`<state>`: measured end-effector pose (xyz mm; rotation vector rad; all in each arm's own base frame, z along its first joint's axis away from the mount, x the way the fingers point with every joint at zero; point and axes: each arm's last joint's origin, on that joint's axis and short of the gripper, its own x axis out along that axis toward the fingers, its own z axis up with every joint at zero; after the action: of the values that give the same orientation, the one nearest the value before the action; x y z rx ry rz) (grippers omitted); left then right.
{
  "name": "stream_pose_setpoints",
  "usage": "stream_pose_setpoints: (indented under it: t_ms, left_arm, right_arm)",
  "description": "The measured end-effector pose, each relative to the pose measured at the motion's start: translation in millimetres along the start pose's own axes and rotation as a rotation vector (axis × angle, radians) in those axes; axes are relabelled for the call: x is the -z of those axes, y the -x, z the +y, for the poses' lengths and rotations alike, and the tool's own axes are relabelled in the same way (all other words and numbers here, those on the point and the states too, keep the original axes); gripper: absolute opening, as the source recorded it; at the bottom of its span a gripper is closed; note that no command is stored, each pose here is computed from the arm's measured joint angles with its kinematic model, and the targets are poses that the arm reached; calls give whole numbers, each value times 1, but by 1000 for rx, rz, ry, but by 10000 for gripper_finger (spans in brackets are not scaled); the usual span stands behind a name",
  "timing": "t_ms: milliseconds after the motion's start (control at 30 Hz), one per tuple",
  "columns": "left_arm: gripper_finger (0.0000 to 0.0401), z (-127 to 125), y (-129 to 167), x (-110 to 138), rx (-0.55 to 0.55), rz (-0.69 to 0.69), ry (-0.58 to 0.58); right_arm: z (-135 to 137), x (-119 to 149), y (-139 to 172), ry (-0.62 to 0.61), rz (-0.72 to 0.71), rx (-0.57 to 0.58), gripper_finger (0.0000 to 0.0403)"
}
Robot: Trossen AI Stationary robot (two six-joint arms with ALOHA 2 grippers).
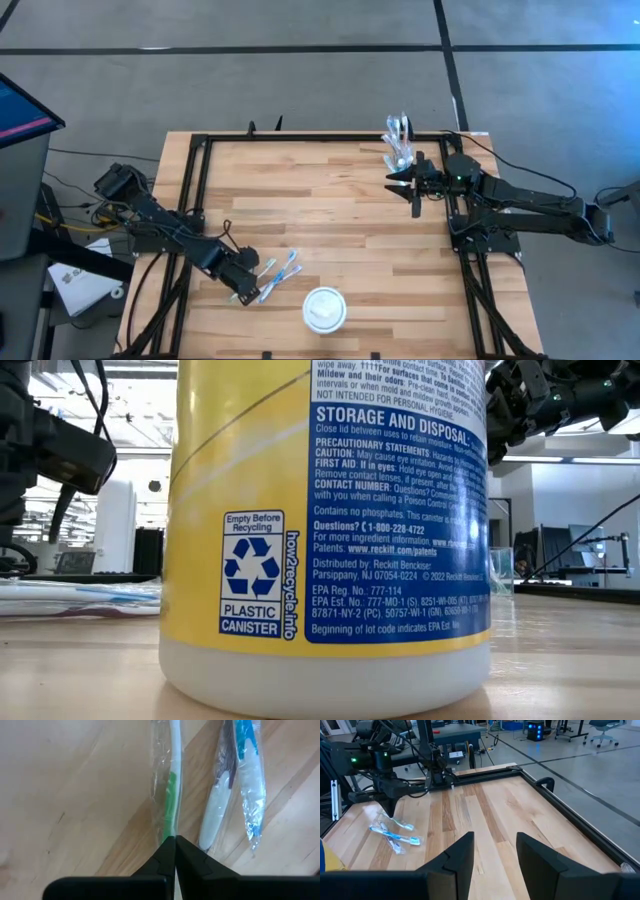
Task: Pick & Place toothbrushing station
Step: Put the green toothbrush into the transparent organizer
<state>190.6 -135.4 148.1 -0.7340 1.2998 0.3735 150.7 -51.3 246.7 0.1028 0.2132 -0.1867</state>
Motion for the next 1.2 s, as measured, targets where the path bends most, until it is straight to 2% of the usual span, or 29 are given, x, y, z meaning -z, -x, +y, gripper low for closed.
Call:
stream_pose_setpoints:
  t_ms: [267,667,900,1200]
  left_arm:
    - [0,-4,3,-2,7,-31,-6]
    - [0,-16,14,-8,9,-156,-53]
    - [0,-19,30,-14,28,-313,-78]
    - [0,-24,56,-26,104,-600,-168]
  right_arm:
    - [0,0,0,-1,0,0,138]
    - [0,0,0,-1,0,0,138]
    - [0,1,-1,-4,13,1,138]
    - [0,0,-1,-20,-3,-4,138]
